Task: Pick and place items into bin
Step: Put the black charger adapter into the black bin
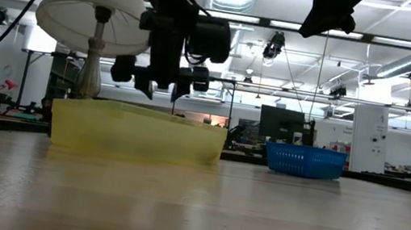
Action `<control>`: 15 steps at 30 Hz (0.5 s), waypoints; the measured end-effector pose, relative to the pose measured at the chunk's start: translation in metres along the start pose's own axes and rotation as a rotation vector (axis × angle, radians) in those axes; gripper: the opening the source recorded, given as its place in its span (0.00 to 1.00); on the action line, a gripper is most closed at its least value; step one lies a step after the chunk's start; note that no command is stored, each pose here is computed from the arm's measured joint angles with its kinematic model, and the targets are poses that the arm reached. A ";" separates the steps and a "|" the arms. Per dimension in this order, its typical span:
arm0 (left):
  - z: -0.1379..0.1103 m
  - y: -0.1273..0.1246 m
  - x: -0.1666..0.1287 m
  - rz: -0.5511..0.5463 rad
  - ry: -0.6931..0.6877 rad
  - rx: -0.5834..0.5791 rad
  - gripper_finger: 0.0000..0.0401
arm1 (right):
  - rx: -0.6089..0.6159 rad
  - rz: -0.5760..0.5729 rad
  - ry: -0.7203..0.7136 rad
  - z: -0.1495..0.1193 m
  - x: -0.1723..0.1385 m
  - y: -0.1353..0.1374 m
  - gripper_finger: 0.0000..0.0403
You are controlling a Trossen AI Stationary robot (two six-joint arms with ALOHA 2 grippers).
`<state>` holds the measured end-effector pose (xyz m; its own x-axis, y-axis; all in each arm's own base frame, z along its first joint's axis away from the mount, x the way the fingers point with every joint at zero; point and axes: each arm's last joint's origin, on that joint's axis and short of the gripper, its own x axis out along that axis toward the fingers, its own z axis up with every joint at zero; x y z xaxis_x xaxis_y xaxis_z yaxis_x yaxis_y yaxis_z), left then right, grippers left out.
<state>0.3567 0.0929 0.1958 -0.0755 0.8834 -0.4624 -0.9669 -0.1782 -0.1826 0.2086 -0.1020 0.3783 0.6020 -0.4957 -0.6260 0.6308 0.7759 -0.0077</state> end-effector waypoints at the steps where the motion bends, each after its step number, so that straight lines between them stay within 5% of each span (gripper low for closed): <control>1: 0.002 0.000 0.003 0.008 -0.004 -0.004 0.48 | 0.000 0.000 0.000 0.000 0.000 0.000 0.17; 15: 0.022 0.005 0.033 0.088 0.026 0.042 0.50 | -0.007 -0.002 0.014 -0.001 0.000 0.000 0.17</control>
<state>0.3436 0.1305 0.1984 -0.1548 0.8535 -0.4976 -0.9662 -0.2359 -0.1040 0.2078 -0.1017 0.3772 0.5938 -0.4922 -0.6365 0.6287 0.7775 -0.0147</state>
